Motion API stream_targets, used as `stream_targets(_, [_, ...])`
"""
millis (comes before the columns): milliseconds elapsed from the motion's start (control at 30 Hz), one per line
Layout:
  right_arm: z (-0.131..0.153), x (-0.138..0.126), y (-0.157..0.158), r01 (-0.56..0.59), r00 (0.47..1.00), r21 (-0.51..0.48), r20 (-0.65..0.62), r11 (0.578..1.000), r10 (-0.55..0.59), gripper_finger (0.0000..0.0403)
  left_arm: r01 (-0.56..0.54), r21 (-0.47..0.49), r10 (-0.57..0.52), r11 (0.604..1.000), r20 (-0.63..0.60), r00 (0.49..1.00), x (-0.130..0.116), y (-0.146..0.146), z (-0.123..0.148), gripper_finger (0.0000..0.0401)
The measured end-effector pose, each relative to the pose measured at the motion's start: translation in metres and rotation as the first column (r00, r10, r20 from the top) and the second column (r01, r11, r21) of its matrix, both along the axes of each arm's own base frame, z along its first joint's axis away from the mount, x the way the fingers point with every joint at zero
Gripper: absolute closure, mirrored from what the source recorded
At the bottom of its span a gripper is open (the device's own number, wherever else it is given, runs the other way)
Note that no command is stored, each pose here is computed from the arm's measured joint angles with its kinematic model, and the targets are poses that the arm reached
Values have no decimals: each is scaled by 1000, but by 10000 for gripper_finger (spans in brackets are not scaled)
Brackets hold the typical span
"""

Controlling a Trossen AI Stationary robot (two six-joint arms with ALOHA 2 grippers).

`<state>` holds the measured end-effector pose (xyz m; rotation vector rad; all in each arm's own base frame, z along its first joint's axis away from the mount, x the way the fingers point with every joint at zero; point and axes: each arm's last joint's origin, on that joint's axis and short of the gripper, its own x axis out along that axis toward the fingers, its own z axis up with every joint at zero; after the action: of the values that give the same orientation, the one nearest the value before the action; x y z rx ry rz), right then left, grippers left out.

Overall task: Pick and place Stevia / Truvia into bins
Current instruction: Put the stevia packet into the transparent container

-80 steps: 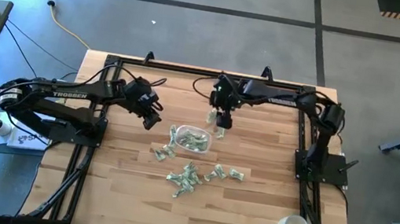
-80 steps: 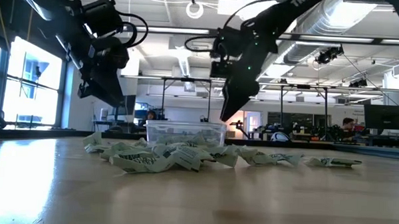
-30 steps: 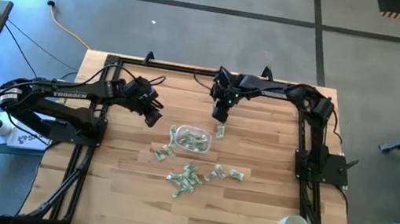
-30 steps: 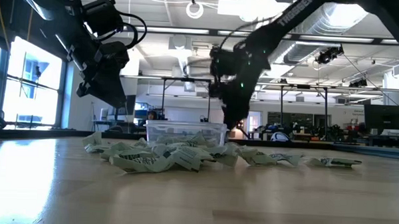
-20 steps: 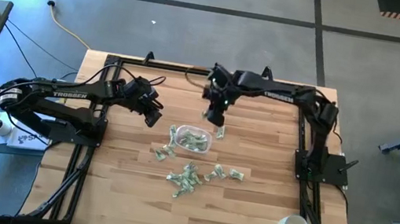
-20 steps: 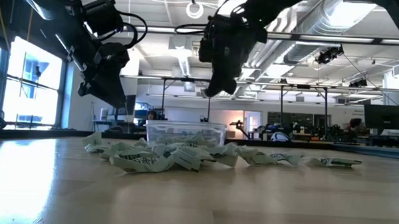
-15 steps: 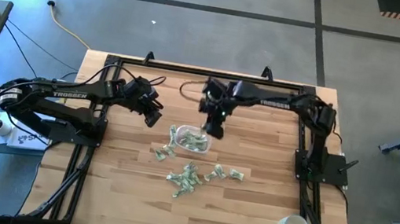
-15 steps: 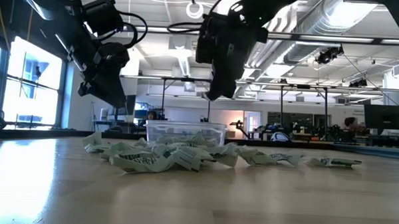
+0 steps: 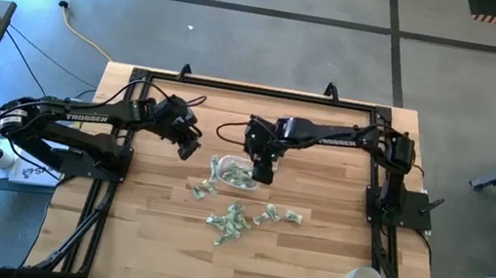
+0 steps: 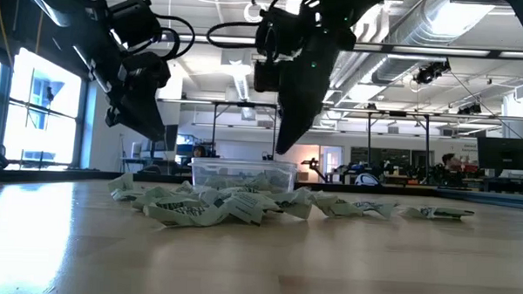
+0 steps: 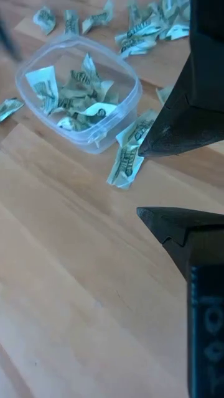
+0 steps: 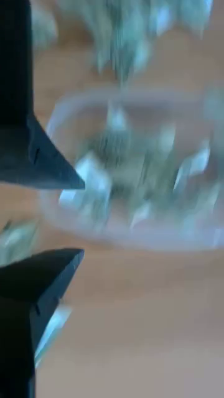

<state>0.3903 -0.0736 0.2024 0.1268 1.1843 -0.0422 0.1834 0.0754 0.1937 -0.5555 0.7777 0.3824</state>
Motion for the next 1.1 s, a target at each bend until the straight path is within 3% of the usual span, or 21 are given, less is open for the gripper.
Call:
stream_targets(100, [0,-10,-7,98,990,-87,-95,991,-106,202,15,-19,-14,1000,8,1000,0,-1,0,226])
stream_targets(300, [-33,-35,-17,165,960,-12,-227,986,-163,175,40,14,-40,999,-2,999,0,0,0,226])
stream_targets(500, [-51,-40,-26,412,901,90,-191,907,-390,175,35,44,-33,998,-36,999,-6,9,-2,226])
stream_targets(633, [-50,-33,-18,431,899,77,-125,899,-420,173,37,51,-35,998,-28,999,-10,17,-1,226])
stream_targets(933, [-64,-33,-10,441,878,-84,-165,893,-449,194,21,70,-19,997,-25,1000,-18,30,-1,226])
stream_targets(1100, [-65,-34,-15,453,872,-71,-174,889,-458,262,9,90,-6,996,-26,1000,-21,35,-1,226])
